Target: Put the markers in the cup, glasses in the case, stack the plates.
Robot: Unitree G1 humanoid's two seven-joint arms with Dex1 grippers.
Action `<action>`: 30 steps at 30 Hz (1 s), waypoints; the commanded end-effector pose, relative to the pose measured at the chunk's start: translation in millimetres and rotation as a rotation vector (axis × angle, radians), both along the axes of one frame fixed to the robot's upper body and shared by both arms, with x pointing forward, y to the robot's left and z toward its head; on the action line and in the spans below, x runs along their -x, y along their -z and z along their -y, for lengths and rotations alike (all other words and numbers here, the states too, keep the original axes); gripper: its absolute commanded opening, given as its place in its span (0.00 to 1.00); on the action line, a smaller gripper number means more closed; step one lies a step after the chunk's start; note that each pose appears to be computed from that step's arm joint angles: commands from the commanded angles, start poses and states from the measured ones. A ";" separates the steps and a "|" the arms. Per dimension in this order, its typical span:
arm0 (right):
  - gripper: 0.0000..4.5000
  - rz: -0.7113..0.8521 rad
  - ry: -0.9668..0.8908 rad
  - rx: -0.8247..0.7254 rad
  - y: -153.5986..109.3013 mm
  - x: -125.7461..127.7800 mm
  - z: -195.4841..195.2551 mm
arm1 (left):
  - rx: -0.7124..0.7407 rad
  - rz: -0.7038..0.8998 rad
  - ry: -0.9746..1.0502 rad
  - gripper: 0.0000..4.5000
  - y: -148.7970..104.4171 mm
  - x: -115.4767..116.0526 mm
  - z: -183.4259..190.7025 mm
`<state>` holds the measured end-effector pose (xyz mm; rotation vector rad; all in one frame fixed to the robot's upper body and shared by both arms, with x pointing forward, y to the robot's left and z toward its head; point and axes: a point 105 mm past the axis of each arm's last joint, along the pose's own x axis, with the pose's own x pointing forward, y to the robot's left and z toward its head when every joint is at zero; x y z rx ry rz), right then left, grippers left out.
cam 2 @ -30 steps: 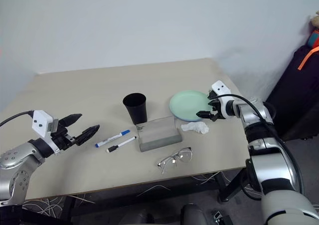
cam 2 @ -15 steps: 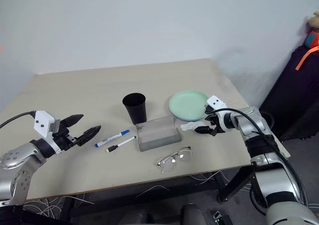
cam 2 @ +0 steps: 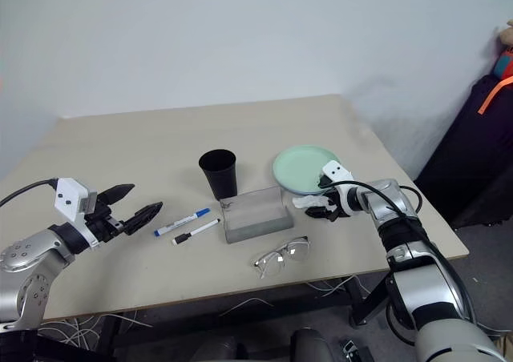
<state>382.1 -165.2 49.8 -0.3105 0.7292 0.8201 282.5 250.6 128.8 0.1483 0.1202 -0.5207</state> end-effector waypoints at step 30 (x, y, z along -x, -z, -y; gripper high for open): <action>0.00 0.340 0.078 -0.057 -92.6 -64.4 -22.1 | -0.005 0.068 0.012 1.00 -16.7 -6.1 6.4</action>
